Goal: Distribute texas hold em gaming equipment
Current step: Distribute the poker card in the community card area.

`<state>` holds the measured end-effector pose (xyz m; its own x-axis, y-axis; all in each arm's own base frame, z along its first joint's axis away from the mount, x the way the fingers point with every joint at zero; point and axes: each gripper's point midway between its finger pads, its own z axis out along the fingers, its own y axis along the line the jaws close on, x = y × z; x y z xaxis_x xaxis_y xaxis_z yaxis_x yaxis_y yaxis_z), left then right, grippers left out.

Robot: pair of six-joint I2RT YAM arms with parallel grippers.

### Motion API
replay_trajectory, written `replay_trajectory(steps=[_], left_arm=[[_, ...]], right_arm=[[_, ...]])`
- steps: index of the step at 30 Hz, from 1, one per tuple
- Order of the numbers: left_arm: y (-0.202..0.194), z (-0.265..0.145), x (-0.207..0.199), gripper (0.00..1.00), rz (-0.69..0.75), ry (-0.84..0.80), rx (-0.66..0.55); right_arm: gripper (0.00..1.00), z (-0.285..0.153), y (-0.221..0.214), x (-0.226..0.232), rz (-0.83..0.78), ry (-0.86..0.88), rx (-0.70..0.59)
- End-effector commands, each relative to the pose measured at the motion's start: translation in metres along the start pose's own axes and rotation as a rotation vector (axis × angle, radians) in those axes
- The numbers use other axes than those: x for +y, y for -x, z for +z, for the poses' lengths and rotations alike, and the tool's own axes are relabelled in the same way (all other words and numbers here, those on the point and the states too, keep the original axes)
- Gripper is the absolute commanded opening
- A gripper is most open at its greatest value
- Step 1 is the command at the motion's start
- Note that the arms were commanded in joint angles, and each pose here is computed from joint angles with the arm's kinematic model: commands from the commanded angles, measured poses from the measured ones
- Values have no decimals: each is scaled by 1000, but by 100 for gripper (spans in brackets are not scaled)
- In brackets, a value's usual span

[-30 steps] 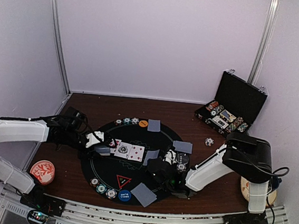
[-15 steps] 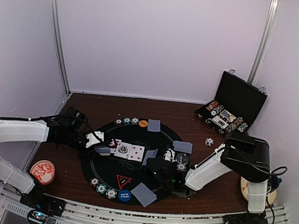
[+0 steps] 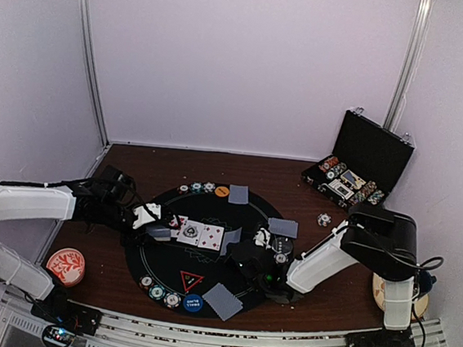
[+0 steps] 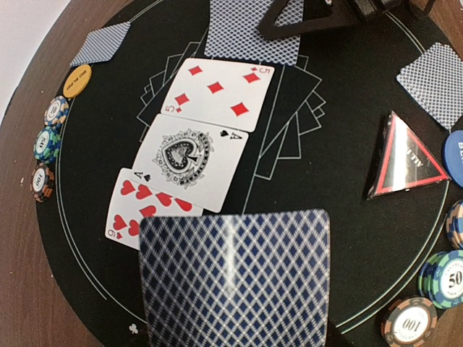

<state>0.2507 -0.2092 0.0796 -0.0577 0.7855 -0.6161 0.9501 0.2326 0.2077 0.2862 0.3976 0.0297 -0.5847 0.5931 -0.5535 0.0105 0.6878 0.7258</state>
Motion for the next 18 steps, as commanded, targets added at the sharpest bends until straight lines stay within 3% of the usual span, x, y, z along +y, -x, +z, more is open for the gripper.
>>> replay_trajectory(steps=[1,18], left_arm=[[6,-4,8,9,5,35,-33],[6,-4,8,9,7,35,-33]], right_arm=[[7,13,-1,-36,-52,-99,3],[1,22,4,-39,-47,-120,-17]])
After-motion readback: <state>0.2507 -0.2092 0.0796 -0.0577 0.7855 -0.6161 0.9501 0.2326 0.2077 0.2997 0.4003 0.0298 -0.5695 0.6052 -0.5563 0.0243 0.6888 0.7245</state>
